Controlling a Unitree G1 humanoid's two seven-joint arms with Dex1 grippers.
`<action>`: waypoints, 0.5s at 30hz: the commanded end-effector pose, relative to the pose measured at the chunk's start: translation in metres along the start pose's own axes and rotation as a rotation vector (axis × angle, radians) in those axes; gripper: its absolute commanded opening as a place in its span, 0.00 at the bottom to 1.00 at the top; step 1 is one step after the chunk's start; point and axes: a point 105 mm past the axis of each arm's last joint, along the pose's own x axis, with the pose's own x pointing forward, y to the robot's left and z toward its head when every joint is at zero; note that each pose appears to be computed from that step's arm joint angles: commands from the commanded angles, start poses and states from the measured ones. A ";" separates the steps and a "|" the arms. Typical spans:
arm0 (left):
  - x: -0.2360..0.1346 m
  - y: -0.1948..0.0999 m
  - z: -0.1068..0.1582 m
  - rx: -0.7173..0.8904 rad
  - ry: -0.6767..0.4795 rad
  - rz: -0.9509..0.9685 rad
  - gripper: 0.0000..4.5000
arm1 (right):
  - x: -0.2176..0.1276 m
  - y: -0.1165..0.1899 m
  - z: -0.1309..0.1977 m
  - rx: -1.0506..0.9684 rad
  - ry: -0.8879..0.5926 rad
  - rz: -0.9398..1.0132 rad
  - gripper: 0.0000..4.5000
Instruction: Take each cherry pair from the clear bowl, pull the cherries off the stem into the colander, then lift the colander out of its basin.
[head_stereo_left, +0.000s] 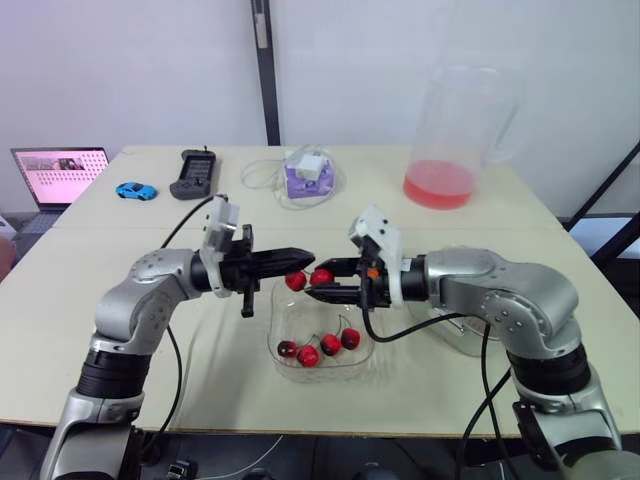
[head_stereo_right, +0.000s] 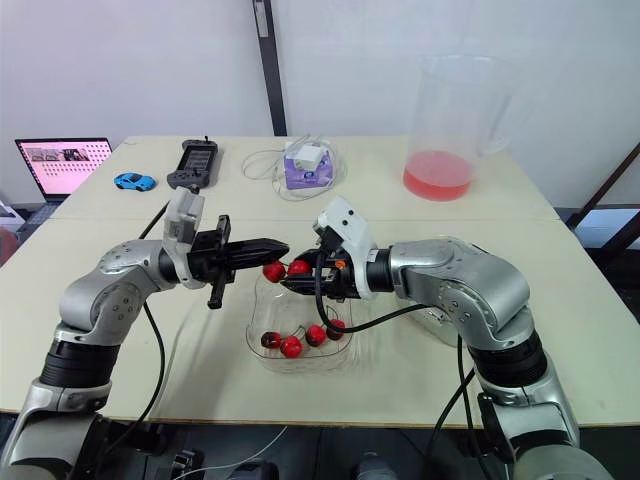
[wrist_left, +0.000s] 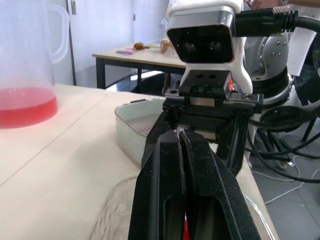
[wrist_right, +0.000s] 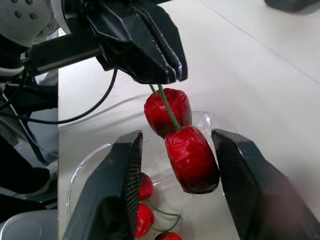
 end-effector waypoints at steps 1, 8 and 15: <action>0.001 -0.001 0.011 0.039 -0.024 -0.008 0.00 | -0.003 0.001 0.003 -0.033 -0.007 -0.009 0.57; 0.003 -0.001 0.011 0.036 -0.026 -0.012 0.00 | -0.002 -0.001 0.002 -0.025 -0.015 -0.014 0.29; 0.004 -0.002 0.011 0.035 -0.026 -0.018 0.00 | -0.002 -0.001 0.002 -0.030 -0.017 -0.019 0.19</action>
